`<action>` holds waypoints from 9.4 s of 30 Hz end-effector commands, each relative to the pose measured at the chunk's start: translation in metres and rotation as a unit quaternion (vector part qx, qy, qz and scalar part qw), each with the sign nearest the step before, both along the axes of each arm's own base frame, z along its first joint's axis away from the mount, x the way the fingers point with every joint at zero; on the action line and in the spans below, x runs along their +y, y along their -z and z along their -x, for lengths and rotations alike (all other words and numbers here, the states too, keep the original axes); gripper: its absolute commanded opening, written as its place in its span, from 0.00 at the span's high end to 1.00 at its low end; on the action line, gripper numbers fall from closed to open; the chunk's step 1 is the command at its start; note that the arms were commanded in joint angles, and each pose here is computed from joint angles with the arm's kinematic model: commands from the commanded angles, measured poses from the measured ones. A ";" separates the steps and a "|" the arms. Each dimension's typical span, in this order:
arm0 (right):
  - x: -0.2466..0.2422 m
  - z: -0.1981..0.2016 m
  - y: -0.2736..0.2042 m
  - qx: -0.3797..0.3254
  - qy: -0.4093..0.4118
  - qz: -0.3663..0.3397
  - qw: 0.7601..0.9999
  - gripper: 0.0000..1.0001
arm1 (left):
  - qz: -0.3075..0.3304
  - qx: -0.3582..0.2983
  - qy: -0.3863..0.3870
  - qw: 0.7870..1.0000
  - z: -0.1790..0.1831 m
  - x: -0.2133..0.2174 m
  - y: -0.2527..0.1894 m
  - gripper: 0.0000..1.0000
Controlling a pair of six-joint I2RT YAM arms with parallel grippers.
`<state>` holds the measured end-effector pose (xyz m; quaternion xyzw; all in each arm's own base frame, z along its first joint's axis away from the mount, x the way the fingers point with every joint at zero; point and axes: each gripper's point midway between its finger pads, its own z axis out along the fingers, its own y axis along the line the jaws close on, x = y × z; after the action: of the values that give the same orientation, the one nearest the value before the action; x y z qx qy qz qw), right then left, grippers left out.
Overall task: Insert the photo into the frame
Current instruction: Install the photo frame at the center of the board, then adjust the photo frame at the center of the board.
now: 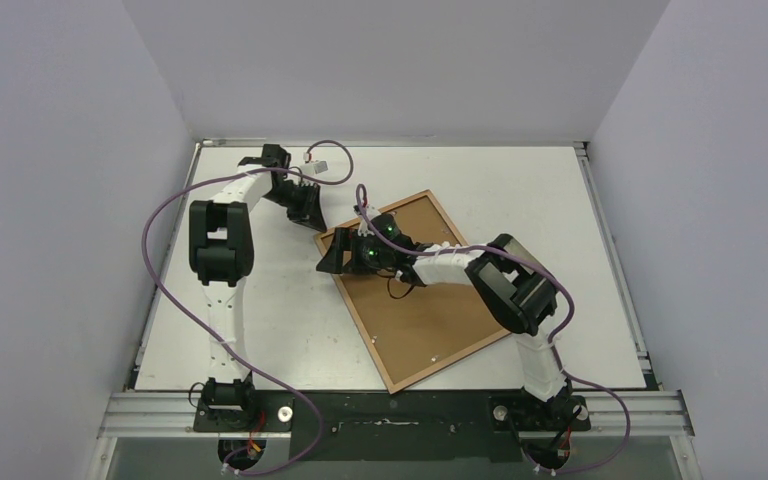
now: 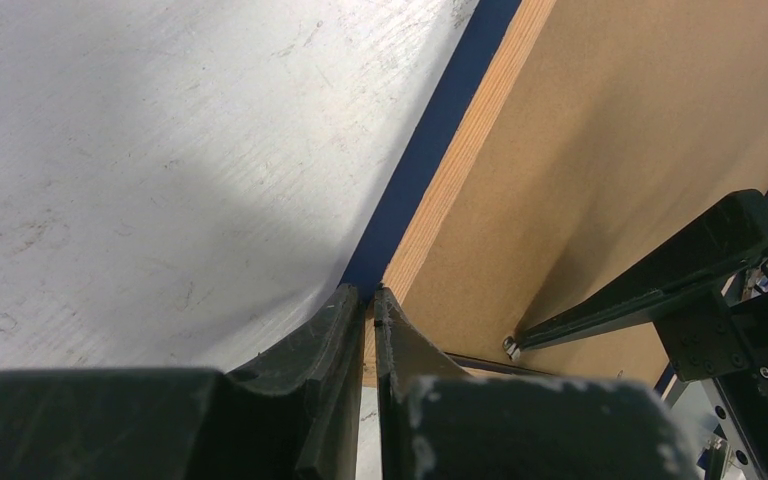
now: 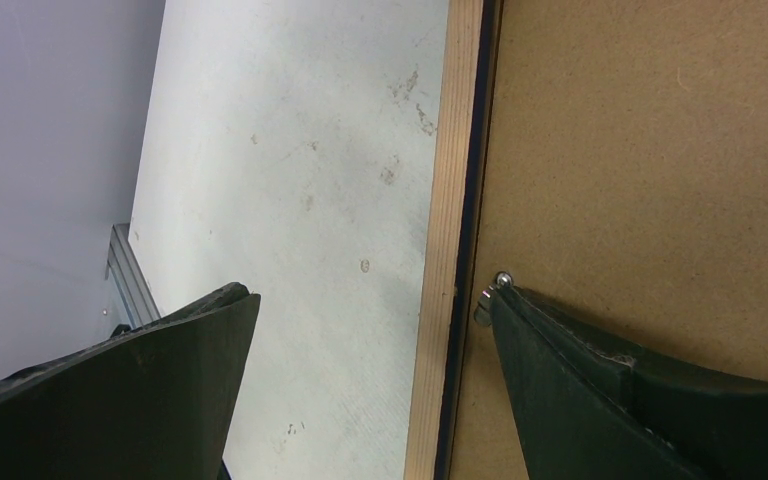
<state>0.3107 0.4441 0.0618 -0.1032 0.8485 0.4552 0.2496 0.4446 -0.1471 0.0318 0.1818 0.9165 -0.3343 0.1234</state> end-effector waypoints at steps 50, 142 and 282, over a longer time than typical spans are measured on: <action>0.009 0.016 0.018 -0.001 0.063 0.048 0.997 0.10 | -0.004 -0.006 0.002 1.000 0.000 -0.001 -0.014 0.94; 0.020 0.010 0.022 0.006 0.055 0.057 0.997 0.08 | -0.004 0.020 -0.005 1.000 0.020 -0.004 -0.009 0.99; -0.245 -0.104 -0.048 0.044 0.285 0.147 0.946 0.10 | -0.003 0.087 0.038 0.995 0.171 0.019 -0.015 0.73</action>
<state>0.3835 0.1298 0.0529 0.1714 0.9422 0.0929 0.2723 0.2956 -0.0827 0.0191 0.1795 0.9540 -0.2371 0.0372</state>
